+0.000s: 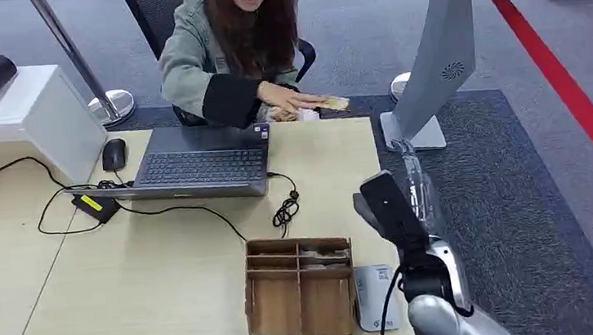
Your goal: Pass the card to the sensor for recognition and then transmit it.
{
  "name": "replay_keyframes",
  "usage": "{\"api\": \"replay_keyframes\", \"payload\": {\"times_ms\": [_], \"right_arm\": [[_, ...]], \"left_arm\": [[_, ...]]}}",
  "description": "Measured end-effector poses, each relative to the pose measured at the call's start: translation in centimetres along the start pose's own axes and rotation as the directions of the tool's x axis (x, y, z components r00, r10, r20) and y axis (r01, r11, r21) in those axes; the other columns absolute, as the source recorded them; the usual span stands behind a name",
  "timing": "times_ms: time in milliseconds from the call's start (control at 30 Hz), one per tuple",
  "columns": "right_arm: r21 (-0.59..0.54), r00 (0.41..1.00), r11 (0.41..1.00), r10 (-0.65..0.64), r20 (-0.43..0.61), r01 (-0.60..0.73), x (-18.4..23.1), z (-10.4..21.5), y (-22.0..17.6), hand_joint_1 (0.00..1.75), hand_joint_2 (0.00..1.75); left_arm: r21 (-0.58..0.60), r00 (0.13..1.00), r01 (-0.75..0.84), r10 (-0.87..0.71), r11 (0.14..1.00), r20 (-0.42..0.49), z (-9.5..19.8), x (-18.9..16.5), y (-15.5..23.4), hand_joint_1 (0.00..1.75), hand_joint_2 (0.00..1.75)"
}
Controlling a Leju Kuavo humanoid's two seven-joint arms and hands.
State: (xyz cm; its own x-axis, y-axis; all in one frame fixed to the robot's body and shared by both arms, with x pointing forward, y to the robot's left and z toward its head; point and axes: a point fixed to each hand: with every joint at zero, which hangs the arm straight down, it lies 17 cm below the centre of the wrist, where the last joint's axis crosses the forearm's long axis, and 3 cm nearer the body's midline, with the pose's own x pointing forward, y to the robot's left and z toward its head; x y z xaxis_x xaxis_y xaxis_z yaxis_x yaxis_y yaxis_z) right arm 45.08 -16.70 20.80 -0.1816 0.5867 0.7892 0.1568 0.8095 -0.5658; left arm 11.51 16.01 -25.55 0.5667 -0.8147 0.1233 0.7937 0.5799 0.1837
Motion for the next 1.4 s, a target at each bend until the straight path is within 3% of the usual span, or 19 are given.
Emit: {"api": "replay_keyframes", "payload": {"times_ms": [367,667,1000,1400], "right_arm": [[0.050,0.990,0.996,0.067,0.123,-0.074,4.6,7.3,-2.3,0.00,1.75],[0.178,0.995,0.980,0.077,0.066,-0.087,2.5,11.3,-1.2,0.00,1.75],[0.264,0.994,0.960,0.071,0.081,-0.090,2.3,12.6,1.4,0.00,1.75],[0.225,0.984,0.961,0.138,0.112,-0.160,2.1,12.3,1.7,0.00,1.75]], "left_arm": [[-0.008,0.994,-0.102,0.101,0.995,-0.033,0.1,-0.3,-0.5,0.00,1.75],[-0.009,0.990,-0.137,0.136,0.991,-0.033,0.1,0.0,-0.6,0.00,1.75],[-0.011,0.990,-0.138,0.137,0.990,-0.024,0.1,0.1,-0.7,0.00,1.75],[-0.010,0.990,-0.137,0.137,0.991,-0.023,0.1,0.1,-0.7,0.00,1.75]]}}
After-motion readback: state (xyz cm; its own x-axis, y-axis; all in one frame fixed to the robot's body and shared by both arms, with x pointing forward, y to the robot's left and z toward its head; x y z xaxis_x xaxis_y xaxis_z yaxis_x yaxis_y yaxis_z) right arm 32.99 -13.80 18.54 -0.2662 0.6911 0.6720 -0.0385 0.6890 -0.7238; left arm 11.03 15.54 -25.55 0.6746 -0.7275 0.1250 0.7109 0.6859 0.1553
